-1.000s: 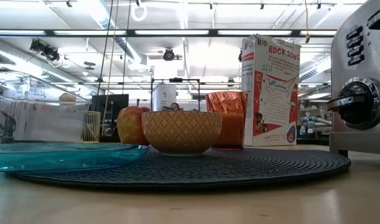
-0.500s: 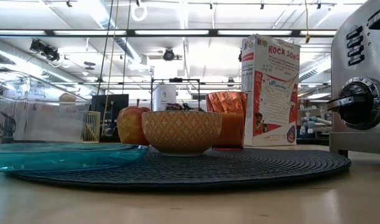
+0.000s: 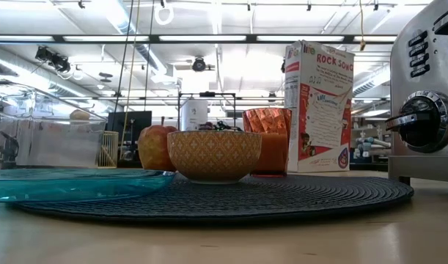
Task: Arrange a breakfast setting
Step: Put the bread on top of the blue transparent plate
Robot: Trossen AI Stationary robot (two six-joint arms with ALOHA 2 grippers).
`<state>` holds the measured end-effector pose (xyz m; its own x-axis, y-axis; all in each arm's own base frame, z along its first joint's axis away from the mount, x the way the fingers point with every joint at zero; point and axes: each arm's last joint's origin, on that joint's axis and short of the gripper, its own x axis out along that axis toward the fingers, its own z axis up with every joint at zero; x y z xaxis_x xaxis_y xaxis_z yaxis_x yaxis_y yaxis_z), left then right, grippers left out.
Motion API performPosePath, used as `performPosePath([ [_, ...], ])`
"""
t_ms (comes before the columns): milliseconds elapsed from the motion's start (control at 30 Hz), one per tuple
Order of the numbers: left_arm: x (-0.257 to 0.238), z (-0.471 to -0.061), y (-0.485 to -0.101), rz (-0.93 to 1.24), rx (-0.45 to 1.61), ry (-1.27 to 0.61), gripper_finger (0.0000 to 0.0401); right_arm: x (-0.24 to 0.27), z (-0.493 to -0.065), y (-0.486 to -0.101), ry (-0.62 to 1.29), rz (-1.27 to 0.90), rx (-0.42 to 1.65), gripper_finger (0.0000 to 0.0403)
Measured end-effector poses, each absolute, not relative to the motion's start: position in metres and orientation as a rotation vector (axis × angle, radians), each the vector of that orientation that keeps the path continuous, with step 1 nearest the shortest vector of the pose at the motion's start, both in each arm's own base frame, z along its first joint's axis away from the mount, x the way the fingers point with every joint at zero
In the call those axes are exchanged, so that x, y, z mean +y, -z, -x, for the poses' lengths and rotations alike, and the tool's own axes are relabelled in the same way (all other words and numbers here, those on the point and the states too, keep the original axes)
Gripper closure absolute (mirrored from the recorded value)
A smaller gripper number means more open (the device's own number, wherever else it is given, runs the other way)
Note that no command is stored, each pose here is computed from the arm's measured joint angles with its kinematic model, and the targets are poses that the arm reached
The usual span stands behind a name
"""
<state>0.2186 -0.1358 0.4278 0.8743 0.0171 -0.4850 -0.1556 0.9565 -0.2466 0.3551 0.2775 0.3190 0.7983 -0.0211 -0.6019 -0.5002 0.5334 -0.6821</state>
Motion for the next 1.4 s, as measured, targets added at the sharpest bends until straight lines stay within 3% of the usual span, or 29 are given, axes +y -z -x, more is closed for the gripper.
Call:
performPosePath([
  [533,-0.141,-0.216,-0.425,0.278,0.517,-0.083,0.0252,0.272,-0.436,-0.164,-0.123,1.279,0.790,0.0390],
  [1100,-0.141,-0.216,-0.426,0.305,0.511,-0.094,0.0252,0.218,-0.472,-0.153,-0.095,1.179,0.835,0.0385],
  [1400,-0.141,-0.216,-0.426,0.324,0.498,-0.114,0.0252,0.220,-0.471,-0.151,-0.193,1.160,0.834,0.0382],
])
